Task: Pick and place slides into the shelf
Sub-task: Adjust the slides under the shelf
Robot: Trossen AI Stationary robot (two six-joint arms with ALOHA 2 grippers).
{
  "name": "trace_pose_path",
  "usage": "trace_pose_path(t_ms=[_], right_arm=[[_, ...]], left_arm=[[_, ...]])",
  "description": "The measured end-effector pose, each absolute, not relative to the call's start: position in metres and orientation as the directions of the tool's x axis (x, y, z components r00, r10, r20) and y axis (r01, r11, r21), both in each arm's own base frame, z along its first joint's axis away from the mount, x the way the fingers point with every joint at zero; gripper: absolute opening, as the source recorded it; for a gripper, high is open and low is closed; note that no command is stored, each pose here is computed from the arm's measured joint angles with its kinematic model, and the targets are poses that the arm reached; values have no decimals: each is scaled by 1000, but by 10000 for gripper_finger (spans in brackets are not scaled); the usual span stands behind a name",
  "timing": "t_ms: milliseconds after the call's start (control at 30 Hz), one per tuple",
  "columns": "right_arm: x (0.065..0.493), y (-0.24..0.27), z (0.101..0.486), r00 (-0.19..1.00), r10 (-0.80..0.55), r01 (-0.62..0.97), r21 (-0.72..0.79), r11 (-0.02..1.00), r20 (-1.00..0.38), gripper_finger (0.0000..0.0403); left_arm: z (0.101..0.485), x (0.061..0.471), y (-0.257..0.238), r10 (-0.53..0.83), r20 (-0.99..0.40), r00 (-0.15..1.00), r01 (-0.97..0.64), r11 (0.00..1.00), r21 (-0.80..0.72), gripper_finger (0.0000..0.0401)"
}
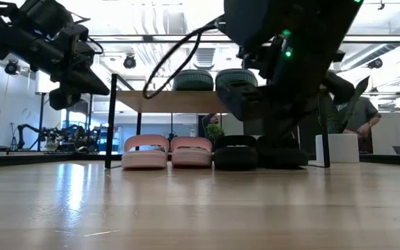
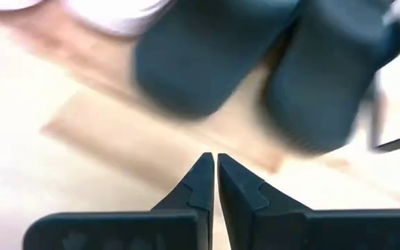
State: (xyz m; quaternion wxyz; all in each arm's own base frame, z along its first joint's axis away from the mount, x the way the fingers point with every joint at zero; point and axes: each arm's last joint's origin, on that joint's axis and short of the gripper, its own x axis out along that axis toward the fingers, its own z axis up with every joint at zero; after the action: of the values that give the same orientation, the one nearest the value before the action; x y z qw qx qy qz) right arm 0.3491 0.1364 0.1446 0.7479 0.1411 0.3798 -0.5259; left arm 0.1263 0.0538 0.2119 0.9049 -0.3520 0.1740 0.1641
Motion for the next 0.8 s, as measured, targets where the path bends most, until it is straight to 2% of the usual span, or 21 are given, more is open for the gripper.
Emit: trace_pose_path(t_ms=[200,800], right_arm=[[360,142,131,248,-622,864,-121,489,-742,12],[394,102,122,310,-605,803,-139,580,-733,12]], left_arm=[[211,125,53,175,-428,886,-407,735,-542,0],[209,125,53,175,-434,884,-392,782,-484,0]])
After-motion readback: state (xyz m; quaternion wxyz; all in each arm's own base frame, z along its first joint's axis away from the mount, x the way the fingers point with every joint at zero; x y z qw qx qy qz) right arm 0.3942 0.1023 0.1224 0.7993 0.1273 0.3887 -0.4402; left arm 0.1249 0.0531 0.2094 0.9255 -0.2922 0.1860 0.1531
